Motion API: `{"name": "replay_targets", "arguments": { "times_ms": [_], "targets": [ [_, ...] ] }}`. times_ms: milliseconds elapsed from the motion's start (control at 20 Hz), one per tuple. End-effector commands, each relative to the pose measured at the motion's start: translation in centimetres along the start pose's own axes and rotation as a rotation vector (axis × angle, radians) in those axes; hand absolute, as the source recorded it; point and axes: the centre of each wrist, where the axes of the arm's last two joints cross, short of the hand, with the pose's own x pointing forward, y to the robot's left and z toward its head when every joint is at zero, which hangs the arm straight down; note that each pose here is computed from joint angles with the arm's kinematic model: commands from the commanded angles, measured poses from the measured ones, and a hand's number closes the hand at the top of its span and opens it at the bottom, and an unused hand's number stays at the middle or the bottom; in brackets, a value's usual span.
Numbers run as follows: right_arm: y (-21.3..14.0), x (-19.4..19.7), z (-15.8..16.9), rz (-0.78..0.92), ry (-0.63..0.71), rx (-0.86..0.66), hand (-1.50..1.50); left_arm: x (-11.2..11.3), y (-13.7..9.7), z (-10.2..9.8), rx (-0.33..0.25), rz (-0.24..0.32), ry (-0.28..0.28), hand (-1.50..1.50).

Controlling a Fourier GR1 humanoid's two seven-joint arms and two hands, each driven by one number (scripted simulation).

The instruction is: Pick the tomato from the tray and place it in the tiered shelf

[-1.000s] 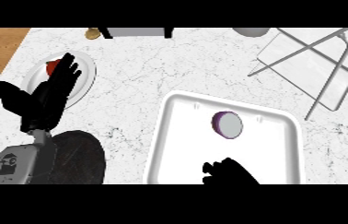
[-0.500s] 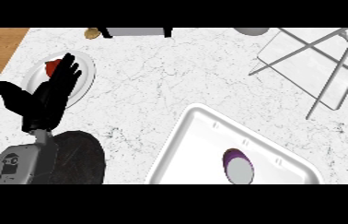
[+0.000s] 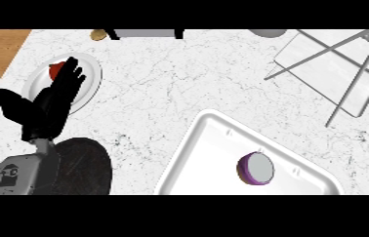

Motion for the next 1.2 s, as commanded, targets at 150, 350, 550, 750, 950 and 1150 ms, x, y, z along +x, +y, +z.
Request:
{"name": "replay_targets", "arguments": {
  "times_ms": [150, 350, 550, 750, 950, 1150],
  "targets": [
    [-6.5, 2.4, 1.8, -0.149, -0.029, -0.318, 1.5, 0.9, 0.4, -0.5, 0.003, -0.022, 0.0, 0.0],
    [-8.0, 1.6, 0.7, -0.044, 0.034, -0.415, 1.5, 1.1, -1.7, -1.1, -0.019, 0.006, -0.017, 0.0],
    [-9.3, 0.8, 0.7, -0.021, 0.109, -0.44, 1.5, 0.5, -1.2, -0.4, -0.013, 0.016, 0.007, 0.0],
    [-11.0, -0.8, -1.0, 0.037, 0.172, -0.497, 1.5, 1.4, -0.6, -0.7, -0.009, 0.0, -0.006, 0.0],
    [-12.5, -3.1, -2.6, 0.002, 0.217, -0.502, 1.5, 0.3, 0.1, 0.0, -0.007, 0.011, -0.01, 0.0],
    [-14.3, -5.6, -3.9, -0.062, 0.251, -0.541, 1.5, 0.6, -0.4, 0.0, 0.002, 0.011, 0.007, 0.0]
  ]
}}
